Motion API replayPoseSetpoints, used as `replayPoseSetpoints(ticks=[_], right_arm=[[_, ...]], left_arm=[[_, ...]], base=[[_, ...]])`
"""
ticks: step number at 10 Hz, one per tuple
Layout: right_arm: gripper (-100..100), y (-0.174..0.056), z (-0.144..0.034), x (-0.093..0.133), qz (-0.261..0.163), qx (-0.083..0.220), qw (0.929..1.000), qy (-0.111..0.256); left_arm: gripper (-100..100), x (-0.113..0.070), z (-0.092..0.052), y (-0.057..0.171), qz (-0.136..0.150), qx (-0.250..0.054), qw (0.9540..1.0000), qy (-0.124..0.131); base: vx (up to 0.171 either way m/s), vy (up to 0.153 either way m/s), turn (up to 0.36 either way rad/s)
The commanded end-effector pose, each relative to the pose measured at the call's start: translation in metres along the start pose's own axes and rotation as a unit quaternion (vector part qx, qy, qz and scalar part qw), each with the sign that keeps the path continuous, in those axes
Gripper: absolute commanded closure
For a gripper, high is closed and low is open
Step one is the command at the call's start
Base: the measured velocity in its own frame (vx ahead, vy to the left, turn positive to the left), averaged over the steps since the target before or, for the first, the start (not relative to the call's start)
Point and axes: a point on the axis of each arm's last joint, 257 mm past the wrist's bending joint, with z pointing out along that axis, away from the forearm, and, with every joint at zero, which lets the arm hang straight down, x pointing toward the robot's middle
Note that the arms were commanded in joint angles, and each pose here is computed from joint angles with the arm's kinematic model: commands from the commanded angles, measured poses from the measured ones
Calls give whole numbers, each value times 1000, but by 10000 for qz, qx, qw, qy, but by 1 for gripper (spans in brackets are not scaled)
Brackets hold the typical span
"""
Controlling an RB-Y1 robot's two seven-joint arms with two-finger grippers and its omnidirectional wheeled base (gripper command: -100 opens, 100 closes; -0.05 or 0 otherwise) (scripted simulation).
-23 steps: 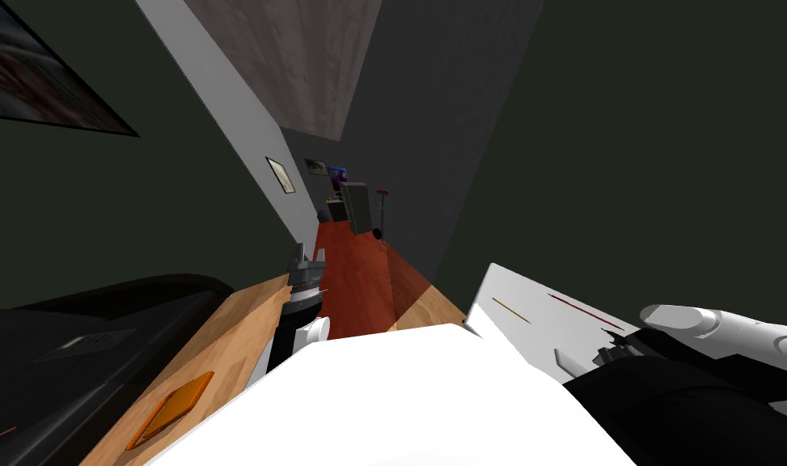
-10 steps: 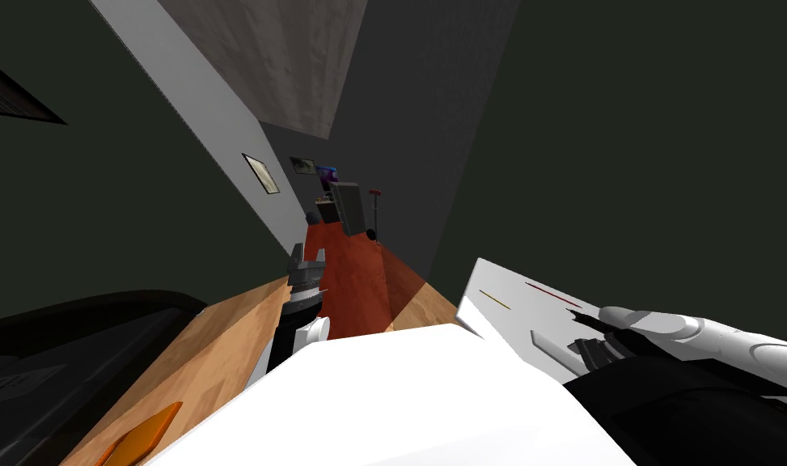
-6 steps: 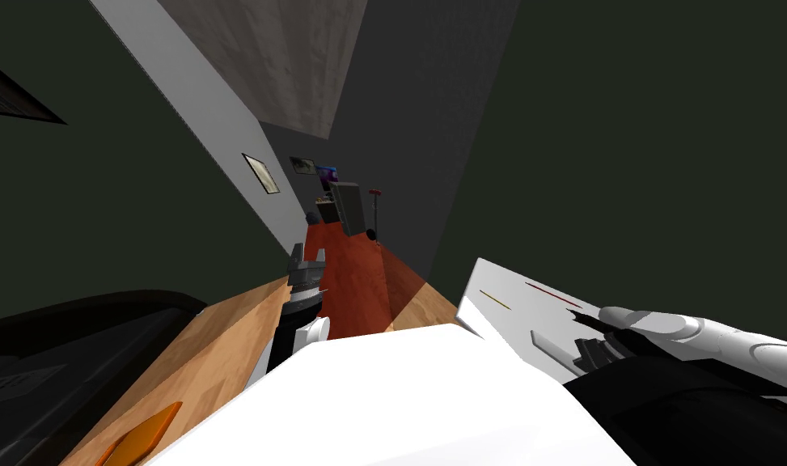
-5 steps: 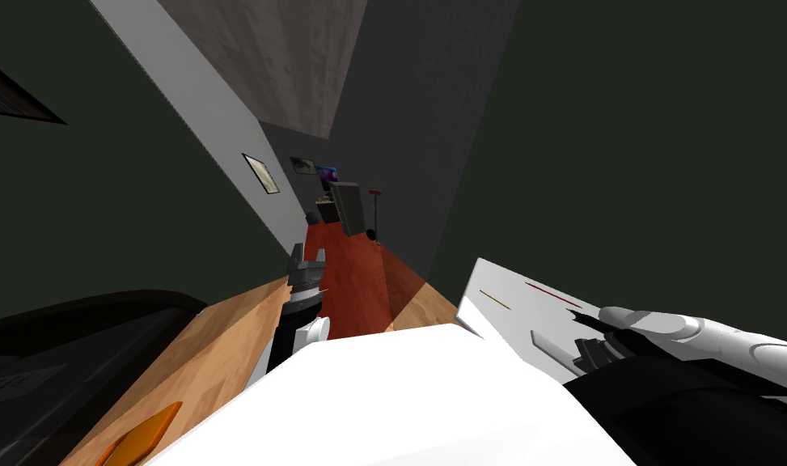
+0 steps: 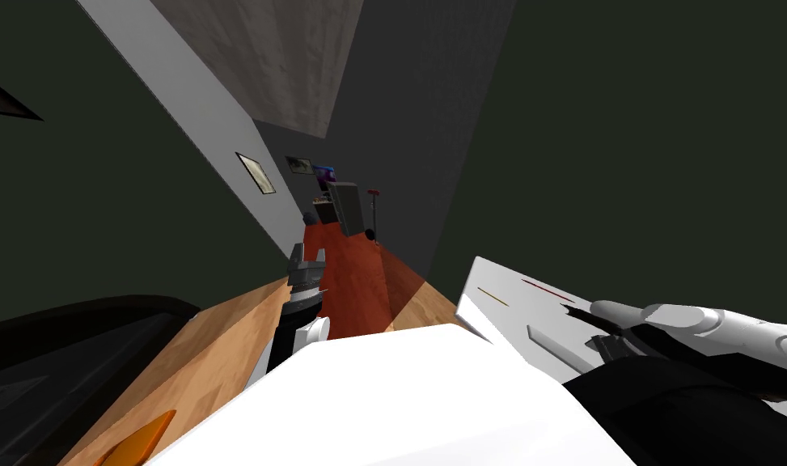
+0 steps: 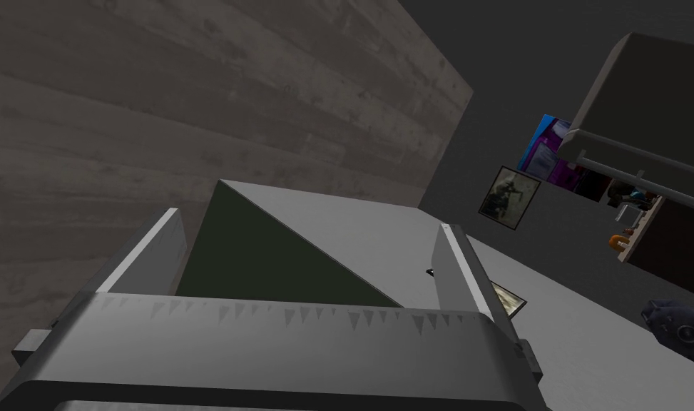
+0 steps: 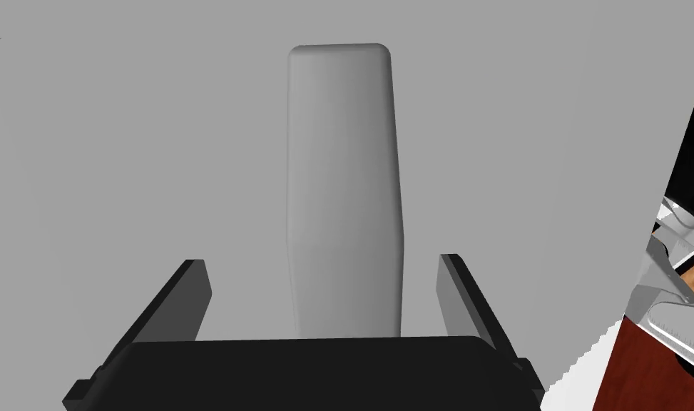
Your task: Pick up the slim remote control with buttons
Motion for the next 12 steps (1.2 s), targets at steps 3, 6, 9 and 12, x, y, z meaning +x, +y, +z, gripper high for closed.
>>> replayPoseSetpoints(ticks=[3,6,9,12], right_arm=[[-100,-32,-36,40,-183,395,9975,561],[-100,-41,-48,53,-254,495,9956,752],[-100,-50,-64,68,-358,593,9926,992],[-100,-61,-84,81,-508,666,9885,1262]], left_arm=[[0,0,0,0,0,0,10000,0],[0,0,0,0,0,0,10000,0],[0,0,0,0,0,0,10000,0],[0,0,0,0,0,0,10000,0]], base=[[7,8,-96],[9,1,-43],[5,-5,-54],[-9,-10,-43]])
